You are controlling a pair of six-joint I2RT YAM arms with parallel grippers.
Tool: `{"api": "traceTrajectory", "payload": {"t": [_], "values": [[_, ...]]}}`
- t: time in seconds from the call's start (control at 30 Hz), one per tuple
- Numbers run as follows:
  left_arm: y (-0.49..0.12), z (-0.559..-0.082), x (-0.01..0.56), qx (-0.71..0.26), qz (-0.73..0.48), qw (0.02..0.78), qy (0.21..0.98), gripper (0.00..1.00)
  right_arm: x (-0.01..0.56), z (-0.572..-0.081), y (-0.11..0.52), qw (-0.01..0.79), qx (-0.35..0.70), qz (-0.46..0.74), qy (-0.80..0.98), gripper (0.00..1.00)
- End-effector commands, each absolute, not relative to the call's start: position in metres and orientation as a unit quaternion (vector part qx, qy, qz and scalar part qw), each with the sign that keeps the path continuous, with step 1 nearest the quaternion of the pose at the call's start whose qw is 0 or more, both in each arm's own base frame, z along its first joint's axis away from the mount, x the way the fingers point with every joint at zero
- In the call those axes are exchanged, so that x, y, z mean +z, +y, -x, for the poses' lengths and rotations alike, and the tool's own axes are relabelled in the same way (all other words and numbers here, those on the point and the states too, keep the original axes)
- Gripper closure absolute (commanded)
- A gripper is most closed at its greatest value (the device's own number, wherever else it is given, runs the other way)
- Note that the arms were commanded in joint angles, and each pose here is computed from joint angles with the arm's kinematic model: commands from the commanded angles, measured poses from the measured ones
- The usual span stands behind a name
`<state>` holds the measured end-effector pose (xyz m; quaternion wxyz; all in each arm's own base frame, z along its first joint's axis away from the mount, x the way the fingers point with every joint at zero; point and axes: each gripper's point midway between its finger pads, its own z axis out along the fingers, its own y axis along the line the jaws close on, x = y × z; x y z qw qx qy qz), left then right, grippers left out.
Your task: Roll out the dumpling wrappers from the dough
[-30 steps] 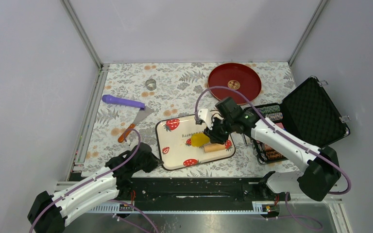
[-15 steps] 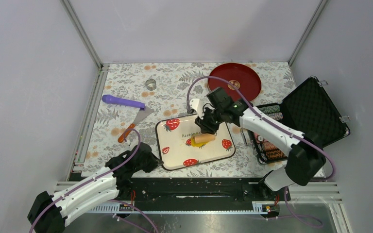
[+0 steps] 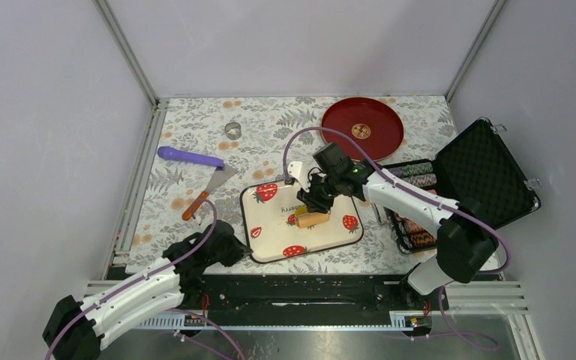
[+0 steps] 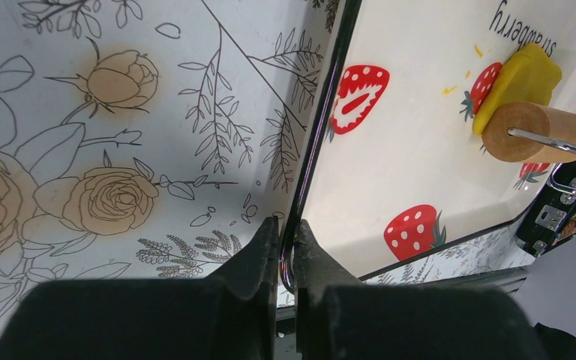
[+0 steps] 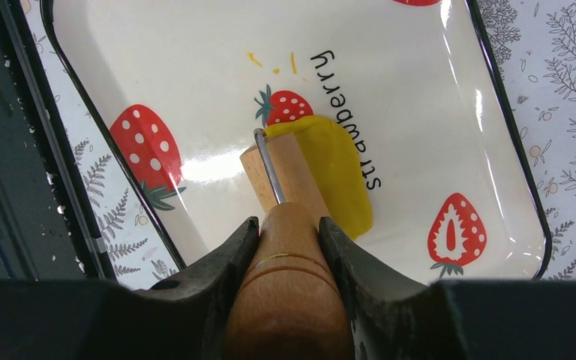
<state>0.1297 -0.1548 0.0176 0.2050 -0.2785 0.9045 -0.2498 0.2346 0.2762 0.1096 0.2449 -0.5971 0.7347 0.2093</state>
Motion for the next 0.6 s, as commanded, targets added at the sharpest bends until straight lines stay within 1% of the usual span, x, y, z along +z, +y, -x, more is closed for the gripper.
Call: {"api": "traceTrajectory", "payload": {"t": [0.0, 0.13, 0.27, 0.57], "values": [[-0.134, -0.123, -0.003, -0.198, 0.293, 0.202, 0.913, 1.0, 0.066, -0.226, 0.256, 0.198, 0.173, 0.615, 0.744, 1.0], [-0.134, -0.123, -0.003, -0.199, 0.293, 0.202, 0.913, 1.0, 0.052, -0.221, 0.25, 0.174, 0.17, 0.616, 0.749, 1.0], [-0.134, -0.123, -0.003, -0.198, 0.293, 0.202, 0.913, 1.0, 0.053, -0.221, 0.251, 0.155, 0.169, 0.615, 0.755, 1.0], [-0.134, -0.123, -0.003, -0.197, 0.293, 0.201, 0.914, 1.0, 0.051, -0.233, 0.253, 0.137, 0.169, 0.607, 0.765, 1.0]]}}
